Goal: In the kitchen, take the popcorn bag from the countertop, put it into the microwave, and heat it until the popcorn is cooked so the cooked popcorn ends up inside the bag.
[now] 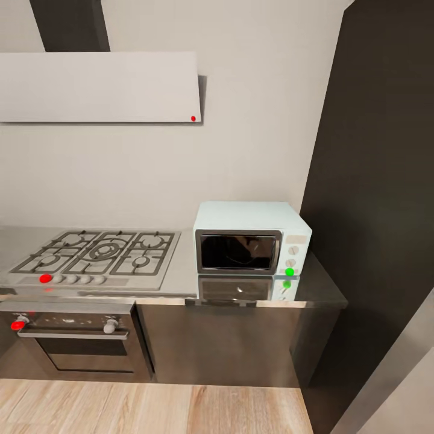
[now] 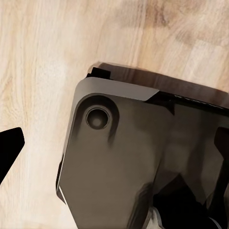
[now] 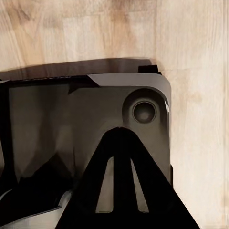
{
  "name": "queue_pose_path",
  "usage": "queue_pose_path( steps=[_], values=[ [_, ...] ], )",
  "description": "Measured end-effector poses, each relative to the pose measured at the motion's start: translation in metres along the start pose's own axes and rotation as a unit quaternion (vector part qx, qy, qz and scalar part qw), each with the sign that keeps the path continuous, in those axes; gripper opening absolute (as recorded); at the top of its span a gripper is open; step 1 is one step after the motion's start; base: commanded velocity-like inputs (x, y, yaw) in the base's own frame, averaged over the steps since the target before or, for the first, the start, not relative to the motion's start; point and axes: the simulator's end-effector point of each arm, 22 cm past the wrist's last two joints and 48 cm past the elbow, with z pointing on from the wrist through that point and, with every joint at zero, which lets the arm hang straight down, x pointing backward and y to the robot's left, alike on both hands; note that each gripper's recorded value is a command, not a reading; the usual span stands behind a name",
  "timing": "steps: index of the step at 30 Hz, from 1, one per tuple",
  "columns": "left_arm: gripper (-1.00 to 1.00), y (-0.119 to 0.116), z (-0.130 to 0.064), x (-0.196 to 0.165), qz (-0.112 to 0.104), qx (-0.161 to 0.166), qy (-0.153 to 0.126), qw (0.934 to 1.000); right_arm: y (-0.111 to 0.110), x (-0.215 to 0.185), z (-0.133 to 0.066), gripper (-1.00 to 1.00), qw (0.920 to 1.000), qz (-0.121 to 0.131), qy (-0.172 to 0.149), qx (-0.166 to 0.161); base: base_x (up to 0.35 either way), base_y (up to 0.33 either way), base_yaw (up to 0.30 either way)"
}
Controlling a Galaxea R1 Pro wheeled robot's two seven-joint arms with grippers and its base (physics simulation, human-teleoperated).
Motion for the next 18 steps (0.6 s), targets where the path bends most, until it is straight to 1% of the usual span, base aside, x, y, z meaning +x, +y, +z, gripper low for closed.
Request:
queue_pose_path(
  steps=[3,4,6,7,8,9,10,11,12,13,14,15,16,18],
  values=[
    [1.0,0.0,0.0,0.0,0.0,0.0,0.0,1.0,-0.005,0.003,0.0,-1.0,1.0,0.002,0.007,0.007,0.0,0.0,0.0],
    [1.0,0.0,0.0,0.0,0.0,0.0,0.0,1.0,-0.006,0.007,-0.001,-1.0,0.9998,0.005,0.017,0.008,0.0,0.0,0.0],
    [1.0,0.0,0.0,0.0,0.0,0.0,0.0,1.0,-0.008,0.007,-0.001,-1.0,0.9998,0.007,0.017,0.01,0.0,0.0,0.0],
    [1.0,0.0,0.0,0.0,0.0,0.0,0.0,1.0,-0.011,0.007,-0.001,-1.0,0.9998,0.008,0.017,0.012,0.0,0.0,0.0],
    [1.0,0.0,0.0,0.0,0.0,0.0,0.0,1.0,-0.02,0.006,-0.002,-1.0,0.9997,0.009,0.016,0.018,0.0,0.0,0.0],
    [1.0,0.0,0.0,0.0,0.0,0.0,0.0,1.0,-0.05,-0.014,-0.007,-1.0,0.9888,-0.053,-0.025,0.137,0.0,0.0,0.0],
    [1.0,0.0,0.0,0.0,0.0,0.0,0.0,1.0,-0.089,-0.014,-0.016,-1.0,0.984,0.002,-0.029,0.176,0.0,0.0,0.0],
    [1.0,0.0,0.0,0.0,0.0,0.0,0.0,1.0,-0.102,-0.014,-0.019,-1.0,0.9821,0.015,-0.03,0.185,0.0,0.0,0.0],
    [1.0,0.0,0.0,0.0,0.0,0.0,0.0,1.0,-0.104,-0.014,-0.02,-1.0,0.9819,0.017,-0.03,0.186,0.0,0.0,0.0],
    [1.0,0.0,0.0,0.0,0.0,0.0,0.0,1.0,-0.1,-0.014,-0.019,-1.0,0.9824,0.016,-0.03,0.183,0.0,0.0,0.0],
    [1.0,0.0,0.0,0.0,0.0,0.0,0.0,1.0,-0.096,-0.014,-0.018,-1.0,0.9831,0.009,-0.029,0.181,0.0,0.0,0.0],
    [1.0,0.0,0.0,0.0,0.0,0.0,0.0,1.0,-0.088,-0.015,-0.016,-1.0,0.9842,-0.017,-0.029,0.174,0.0,0.0,0.0],
    [1.0,0.0,0.0,0.0,0.0,0.0,0.0,1.0,-0.073,-0.017,-0.012,-1.0,0.985,-0.049,-0.028,0.163,0.0,0.0,0.0],
    [1.0,0.0,0.0,0.0,0.0,0.0,0.0,1.0,-0.062,-0.018,-0.01,-1.0,0.9846,-0.078,-0.029,0.154,0.0,0.0,0.0]
  ],
)
